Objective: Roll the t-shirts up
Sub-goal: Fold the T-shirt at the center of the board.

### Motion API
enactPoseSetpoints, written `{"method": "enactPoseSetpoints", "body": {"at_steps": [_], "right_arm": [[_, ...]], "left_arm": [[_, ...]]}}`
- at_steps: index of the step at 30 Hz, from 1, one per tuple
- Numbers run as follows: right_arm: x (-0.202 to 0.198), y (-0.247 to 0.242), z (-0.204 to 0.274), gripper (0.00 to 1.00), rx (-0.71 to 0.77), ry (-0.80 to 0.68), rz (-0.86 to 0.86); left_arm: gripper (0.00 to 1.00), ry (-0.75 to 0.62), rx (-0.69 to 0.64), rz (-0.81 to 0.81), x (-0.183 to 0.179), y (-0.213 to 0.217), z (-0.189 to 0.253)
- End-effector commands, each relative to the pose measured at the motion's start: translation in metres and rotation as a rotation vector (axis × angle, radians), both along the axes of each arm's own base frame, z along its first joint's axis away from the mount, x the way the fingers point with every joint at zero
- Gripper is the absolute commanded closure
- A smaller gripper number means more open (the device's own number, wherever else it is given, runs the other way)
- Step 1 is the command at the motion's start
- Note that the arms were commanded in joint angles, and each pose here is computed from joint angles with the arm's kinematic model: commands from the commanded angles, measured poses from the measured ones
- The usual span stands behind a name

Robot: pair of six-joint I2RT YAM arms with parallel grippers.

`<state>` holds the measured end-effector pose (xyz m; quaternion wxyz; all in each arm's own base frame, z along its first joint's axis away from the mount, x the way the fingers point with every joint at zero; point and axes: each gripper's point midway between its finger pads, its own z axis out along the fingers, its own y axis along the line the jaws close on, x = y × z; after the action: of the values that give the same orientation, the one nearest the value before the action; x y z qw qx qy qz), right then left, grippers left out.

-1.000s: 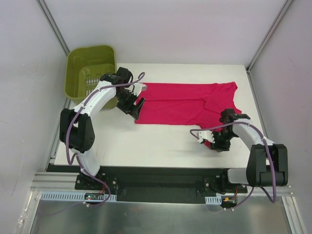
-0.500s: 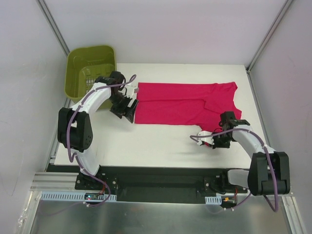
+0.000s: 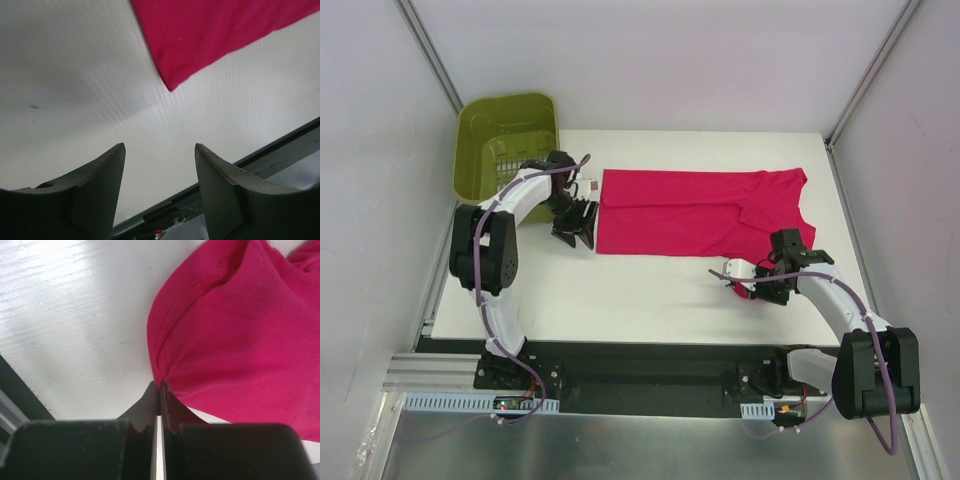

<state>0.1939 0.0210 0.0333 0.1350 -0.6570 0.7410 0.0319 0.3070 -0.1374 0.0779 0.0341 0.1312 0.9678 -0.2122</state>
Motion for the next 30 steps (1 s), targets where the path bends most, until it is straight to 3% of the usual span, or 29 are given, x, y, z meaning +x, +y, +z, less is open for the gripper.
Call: {"method": "enactPoseSetpoints", "body": {"at_steps": [1,11,21,28,30], "right_arm": [[-0.003,0.003,0.000,0.99,0.019,0.004,-0.081],[-0.011,0.003,0.001,0.99,0.027,0.029,-0.088],[-0.004,0.006,0.002,0.99,0.037,0.023,-0.102],[0.007,-0.002,0.008,0.99,0.007,-0.008,-0.141],[0.014,-0.008,0.016,0.99,-0.005,-0.027,-0.175]], "left_arm": [[0.44,0.002,-0.035,-0.021,0.014,-0.025,-0.001],[0.46,0.015,0.120,-0.087,0.028,-0.030,-0.038],[0.51,0.081,0.114,-0.131,0.012,-0.037,-0.053],[0.75,0.128,0.063,-0.176,0.002,-0.052,-0.054],[0.99,0.123,0.063,-0.187,-0.002,-0.050,-0.050]]}}
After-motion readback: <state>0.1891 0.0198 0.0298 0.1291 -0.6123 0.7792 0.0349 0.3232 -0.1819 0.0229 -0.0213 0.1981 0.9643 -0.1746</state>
